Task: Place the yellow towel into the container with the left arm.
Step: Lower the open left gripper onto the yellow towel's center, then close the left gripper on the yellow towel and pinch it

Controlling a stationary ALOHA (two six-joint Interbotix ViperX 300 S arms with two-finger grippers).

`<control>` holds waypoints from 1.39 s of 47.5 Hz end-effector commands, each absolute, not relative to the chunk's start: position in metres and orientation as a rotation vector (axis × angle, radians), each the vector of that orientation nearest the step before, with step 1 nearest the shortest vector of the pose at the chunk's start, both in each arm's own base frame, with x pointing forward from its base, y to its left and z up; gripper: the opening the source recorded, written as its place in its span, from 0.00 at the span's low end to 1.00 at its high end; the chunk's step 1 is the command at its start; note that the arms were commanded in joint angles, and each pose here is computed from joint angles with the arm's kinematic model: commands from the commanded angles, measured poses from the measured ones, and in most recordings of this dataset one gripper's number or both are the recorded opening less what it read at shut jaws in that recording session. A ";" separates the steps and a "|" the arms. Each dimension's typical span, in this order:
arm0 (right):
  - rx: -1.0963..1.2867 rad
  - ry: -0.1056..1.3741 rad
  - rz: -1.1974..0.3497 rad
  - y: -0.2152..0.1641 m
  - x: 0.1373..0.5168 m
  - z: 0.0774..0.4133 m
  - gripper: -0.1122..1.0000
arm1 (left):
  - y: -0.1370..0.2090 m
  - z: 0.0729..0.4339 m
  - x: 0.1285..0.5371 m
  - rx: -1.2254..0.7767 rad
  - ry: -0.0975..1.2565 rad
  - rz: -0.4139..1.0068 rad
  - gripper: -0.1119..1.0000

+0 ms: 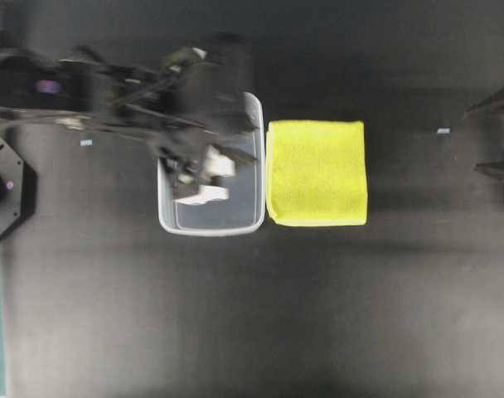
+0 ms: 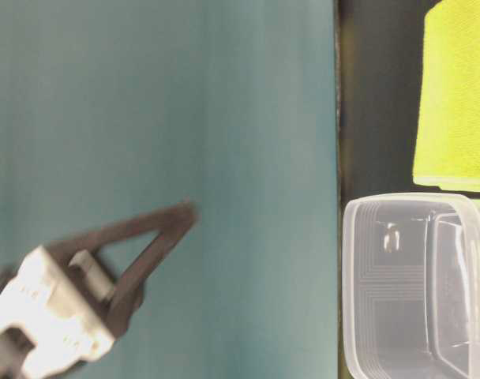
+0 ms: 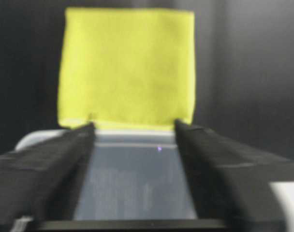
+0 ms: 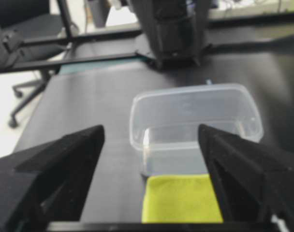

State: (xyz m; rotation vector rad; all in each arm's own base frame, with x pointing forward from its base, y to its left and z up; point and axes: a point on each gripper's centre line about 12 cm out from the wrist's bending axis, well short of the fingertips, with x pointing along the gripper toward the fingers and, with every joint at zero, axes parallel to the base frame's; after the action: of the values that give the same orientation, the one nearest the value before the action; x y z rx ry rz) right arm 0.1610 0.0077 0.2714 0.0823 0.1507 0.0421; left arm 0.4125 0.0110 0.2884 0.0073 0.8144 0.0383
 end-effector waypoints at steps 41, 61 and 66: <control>0.068 0.032 0.031 0.004 0.133 0.298 0.77 | 0.037 0.132 0.534 0.075 1.199 0.019 0.90; 0.069 0.031 -0.004 0.000 0.133 0.298 0.77 | 0.020 0.101 0.541 0.091 1.238 -0.010 0.87; 0.069 0.034 -0.004 0.000 0.133 0.297 0.77 | 0.016 0.101 0.541 0.096 1.244 -0.017 0.76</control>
State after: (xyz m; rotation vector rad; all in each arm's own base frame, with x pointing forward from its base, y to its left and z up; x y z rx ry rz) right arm 0.1328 0.0000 0.2913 0.0703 0.0475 -0.0012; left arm 0.5410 0.0260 0.1036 0.0842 1.2367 -0.0019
